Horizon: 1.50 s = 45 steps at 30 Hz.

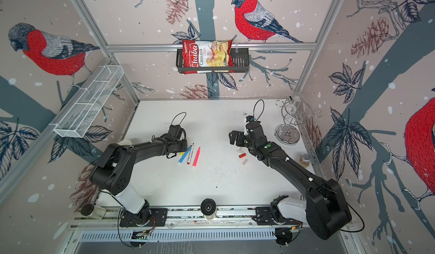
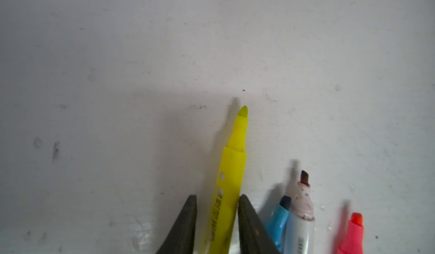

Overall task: Insert pens into pen caps
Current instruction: Pick up a pen from the center of the table.

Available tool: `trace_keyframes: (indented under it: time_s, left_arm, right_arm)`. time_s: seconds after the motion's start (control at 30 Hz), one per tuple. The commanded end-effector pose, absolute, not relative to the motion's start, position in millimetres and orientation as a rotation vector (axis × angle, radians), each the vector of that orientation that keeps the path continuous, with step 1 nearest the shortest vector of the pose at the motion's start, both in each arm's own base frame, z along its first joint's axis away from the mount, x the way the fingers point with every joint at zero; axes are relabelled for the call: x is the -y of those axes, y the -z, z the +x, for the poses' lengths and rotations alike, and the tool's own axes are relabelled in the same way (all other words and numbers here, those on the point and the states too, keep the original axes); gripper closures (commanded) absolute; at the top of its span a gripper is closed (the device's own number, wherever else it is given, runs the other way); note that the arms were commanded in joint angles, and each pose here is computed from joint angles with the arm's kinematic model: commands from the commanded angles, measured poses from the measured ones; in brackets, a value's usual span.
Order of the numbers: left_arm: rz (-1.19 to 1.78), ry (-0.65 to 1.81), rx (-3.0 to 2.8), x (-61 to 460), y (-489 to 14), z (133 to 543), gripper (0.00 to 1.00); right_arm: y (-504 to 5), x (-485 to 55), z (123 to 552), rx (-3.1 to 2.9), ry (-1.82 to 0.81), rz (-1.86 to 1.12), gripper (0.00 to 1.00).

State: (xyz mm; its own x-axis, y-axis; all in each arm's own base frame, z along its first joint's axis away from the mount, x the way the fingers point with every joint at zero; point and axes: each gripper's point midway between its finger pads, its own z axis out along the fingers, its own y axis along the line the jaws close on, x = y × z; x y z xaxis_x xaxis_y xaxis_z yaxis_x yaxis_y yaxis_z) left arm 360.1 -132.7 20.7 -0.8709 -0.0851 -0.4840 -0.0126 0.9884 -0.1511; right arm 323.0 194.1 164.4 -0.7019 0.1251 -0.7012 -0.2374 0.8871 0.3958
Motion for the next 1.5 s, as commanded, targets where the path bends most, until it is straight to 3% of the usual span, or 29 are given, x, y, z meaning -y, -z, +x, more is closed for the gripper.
trace_keyframes:
  time_s: [0.0,0.57,0.8,1.0,1.23,1.47]
  left_arm:
    - [-0.067,0.127,-2.704,123.0,-8.8,343.7,0.68]
    - [-0.012,0.034,-2.758,127.0,-6.1,332.1,0.63]
    - [0.021,0.02,-2.777,128.1,3.0,329.2,0.78]
    - [0.016,0.017,-2.734,126.5,-5.4,332.6,0.85]
    - [-0.013,0.067,-2.609,128.1,-45.3,344.0,0.89]
    - [0.056,0.327,-2.328,148.6,-126.6,344.5,0.89]
  right_arm:
    - [-171.4,-196.2,329.1,-2.237,-0.608,-0.071,0.0]
    - [-180.0,-197.3,331.4,-2.214,-0.617,-0.067,0.0]
    - [-180.7,-196.2,332.5,-2.21,-0.611,-0.062,0.0]
    - [-182.1,-193.2,330.9,-2.203,-0.609,-0.05,0.0]
    - [-183.2,-198.5,327.9,-2.203,-0.652,-0.062,0.0]
    - [-189.6,-211.8,322.0,-2.183,-0.751,-0.115,0.0]
